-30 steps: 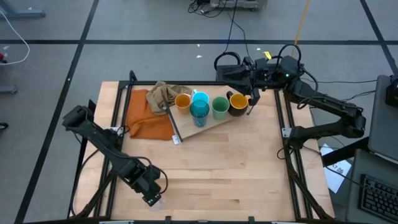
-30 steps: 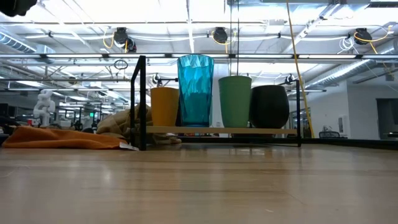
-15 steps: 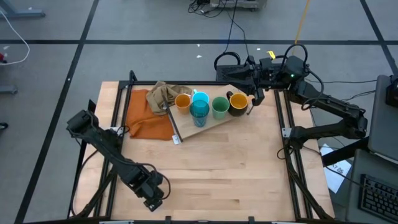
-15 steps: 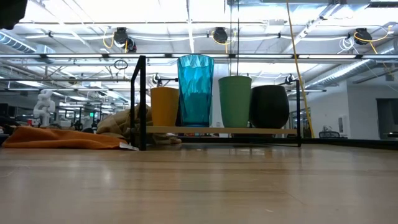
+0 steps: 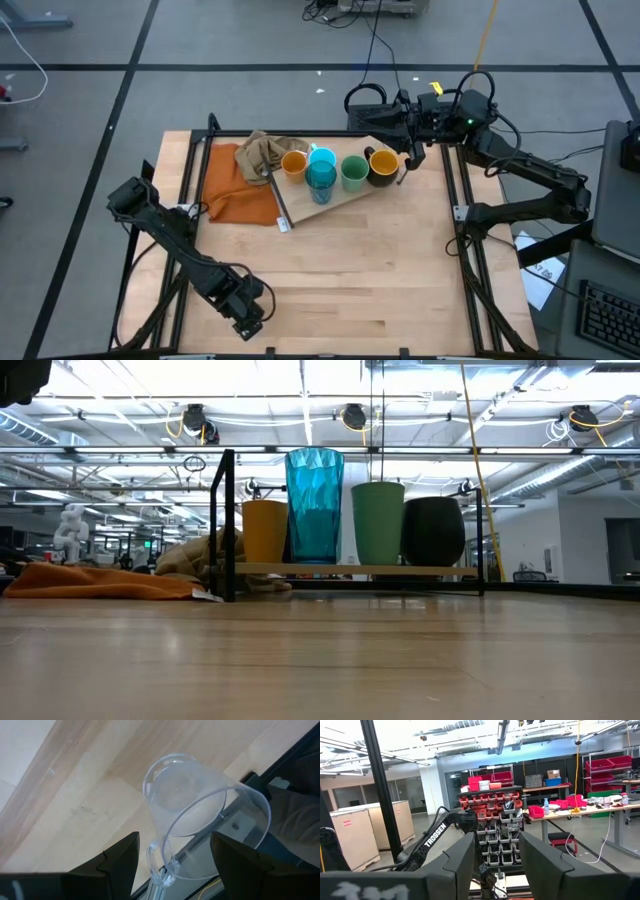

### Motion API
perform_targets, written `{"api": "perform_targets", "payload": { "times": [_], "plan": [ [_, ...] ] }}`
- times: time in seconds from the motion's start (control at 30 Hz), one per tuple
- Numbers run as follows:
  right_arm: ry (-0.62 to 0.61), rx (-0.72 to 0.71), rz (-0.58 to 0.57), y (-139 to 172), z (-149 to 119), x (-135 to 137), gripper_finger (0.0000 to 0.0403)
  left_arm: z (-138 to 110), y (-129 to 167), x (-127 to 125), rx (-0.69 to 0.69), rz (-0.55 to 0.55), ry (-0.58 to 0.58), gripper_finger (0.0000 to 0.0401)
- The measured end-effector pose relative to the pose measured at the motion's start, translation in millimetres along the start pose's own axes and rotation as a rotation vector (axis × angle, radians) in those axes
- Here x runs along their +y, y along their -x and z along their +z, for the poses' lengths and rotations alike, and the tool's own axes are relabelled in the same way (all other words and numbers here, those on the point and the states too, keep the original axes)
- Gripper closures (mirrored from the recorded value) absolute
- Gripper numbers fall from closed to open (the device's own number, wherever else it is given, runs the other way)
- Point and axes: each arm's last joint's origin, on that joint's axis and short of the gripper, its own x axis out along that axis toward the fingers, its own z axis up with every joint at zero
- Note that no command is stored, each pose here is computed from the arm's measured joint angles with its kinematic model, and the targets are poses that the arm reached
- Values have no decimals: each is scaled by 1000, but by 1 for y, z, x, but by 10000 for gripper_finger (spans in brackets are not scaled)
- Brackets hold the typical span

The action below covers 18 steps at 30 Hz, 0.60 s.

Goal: Stack small to large cups/mugs on shelf
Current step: Put the transparent mug on the shelf

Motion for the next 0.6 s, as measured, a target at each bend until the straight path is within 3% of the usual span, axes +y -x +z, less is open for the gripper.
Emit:
{"api": "perform_targets", "payload": {
  "times": [0.33, 0.47, 0.6],
  "plan": [
    [10, -18, 4, 5, 5, 4, 259, 0, 0, 0, -8, -2, -30, 162],
    [16, -29, 7, 8, 8, 7, 259, 0, 0, 0, -10, -2, -58, 198],
    [20, -35, 9, 10, 10, 8, 259, 0, 0, 0, -13, -2, -81, 259]
  ]
}}
